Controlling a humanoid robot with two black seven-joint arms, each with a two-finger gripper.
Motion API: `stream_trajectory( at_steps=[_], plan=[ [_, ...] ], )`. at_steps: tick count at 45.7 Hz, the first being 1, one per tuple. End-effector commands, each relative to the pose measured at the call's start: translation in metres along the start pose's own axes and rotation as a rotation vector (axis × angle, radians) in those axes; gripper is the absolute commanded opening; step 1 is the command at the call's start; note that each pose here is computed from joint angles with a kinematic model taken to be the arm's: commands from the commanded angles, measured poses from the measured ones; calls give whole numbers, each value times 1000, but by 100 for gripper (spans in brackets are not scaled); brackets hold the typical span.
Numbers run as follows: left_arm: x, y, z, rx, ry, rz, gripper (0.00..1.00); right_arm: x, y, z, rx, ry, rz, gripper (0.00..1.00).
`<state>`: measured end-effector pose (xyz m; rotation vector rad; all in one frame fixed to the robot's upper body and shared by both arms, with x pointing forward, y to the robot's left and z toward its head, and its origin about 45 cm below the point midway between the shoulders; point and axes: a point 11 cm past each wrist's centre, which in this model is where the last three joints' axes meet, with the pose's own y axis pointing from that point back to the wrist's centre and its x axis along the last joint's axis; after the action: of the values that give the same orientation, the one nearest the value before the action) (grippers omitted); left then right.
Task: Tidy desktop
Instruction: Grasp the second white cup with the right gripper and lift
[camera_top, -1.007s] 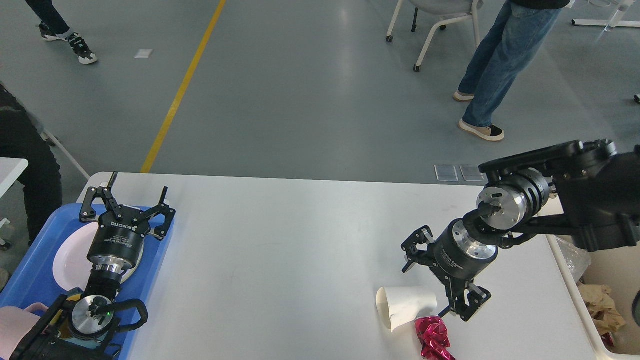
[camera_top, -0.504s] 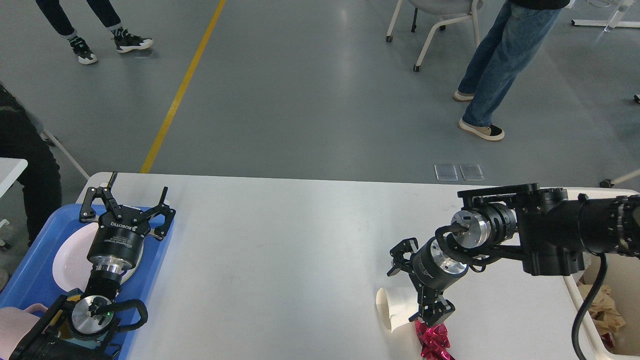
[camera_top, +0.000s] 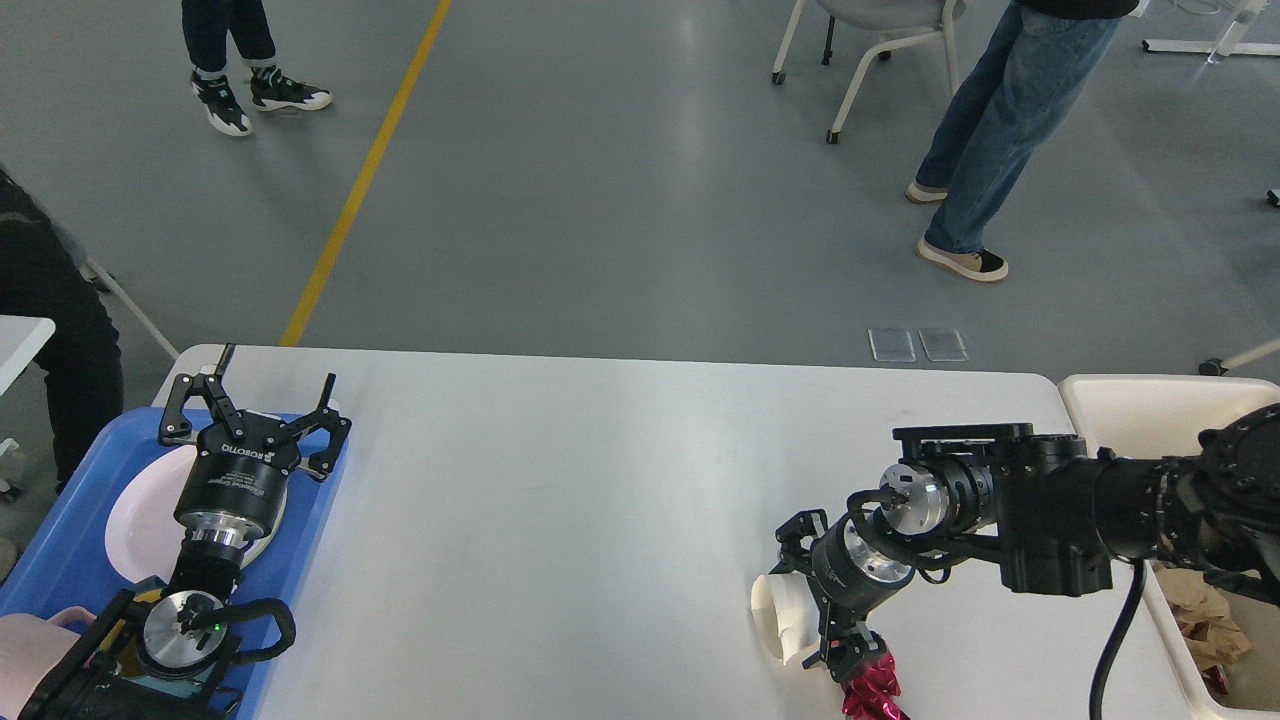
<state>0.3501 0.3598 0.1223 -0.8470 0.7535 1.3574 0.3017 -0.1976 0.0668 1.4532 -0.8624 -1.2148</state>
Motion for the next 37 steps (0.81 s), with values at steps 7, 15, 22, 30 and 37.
stream_trajectory(
  at_steps=[7, 15, 22, 30, 37],
  plan=[
    [0, 0, 0, 0, 0, 0, 97, -2, -1, 1, -3, -2, -7, 57],
    [0, 0, 0, 0, 0, 0, 97, -6, 4, -4, 7, 10, -17, 10],
    [0, 0, 0, 0, 0, 0, 96, -8, 7, -7, 13, 20, -20, 0],
    [0, 0, 0, 0, 0, 0, 96, -21, 32, -28, 48, 102, -21, 0],
    [0, 0, 0, 0, 0, 0, 96, -26, 68, -37, 16, 268, 29, 0]
  ],
)
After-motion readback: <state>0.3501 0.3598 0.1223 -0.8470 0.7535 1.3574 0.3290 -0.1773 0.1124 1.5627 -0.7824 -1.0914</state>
